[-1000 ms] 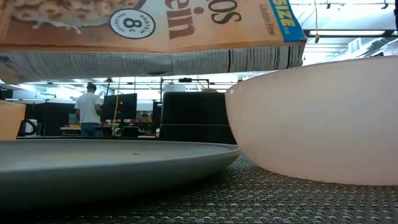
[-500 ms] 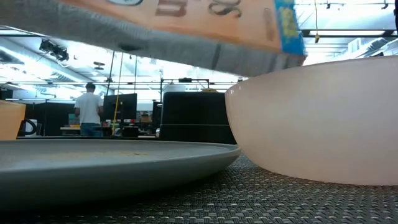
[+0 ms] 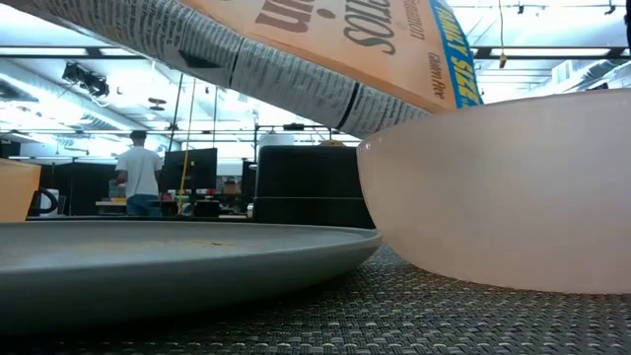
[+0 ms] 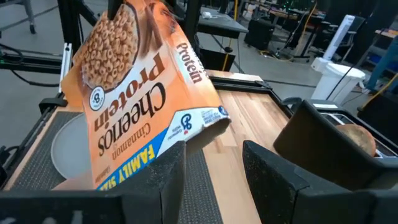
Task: Arrange a breakfast setting
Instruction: Pour the cereal from the cereal box into the pink bowl
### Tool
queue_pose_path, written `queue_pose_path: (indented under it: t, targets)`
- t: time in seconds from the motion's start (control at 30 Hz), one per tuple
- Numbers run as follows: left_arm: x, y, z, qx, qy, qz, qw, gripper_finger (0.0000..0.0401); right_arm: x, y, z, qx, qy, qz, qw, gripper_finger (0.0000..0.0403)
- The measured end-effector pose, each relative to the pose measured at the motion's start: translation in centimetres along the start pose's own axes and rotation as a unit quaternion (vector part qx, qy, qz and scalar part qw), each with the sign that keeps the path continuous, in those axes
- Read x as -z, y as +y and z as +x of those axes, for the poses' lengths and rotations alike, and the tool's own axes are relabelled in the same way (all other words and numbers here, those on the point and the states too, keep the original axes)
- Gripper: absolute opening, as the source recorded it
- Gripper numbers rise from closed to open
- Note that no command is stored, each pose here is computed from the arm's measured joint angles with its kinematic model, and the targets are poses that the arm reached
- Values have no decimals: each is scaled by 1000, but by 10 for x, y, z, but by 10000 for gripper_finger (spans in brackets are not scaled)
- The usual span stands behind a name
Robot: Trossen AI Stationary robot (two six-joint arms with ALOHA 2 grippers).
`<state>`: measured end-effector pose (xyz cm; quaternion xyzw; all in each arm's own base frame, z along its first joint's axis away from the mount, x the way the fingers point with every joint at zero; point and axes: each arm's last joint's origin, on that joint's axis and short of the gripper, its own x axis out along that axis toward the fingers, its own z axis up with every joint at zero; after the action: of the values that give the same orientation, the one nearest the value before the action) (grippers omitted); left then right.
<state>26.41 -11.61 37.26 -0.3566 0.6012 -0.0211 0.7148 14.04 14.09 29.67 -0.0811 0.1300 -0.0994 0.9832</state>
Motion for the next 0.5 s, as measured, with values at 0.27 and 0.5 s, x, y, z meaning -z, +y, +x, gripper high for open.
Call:
queue_pose_path:
  t: [0.27,0.5]
  targets:
    - [-1,1,0,-13,-14,29,999,196,0,0,0,0,0,-3,1000,167]
    - [2,-3,3,-14,-24,51,998,196,-1,0,0,1,-5,7,1000,167]
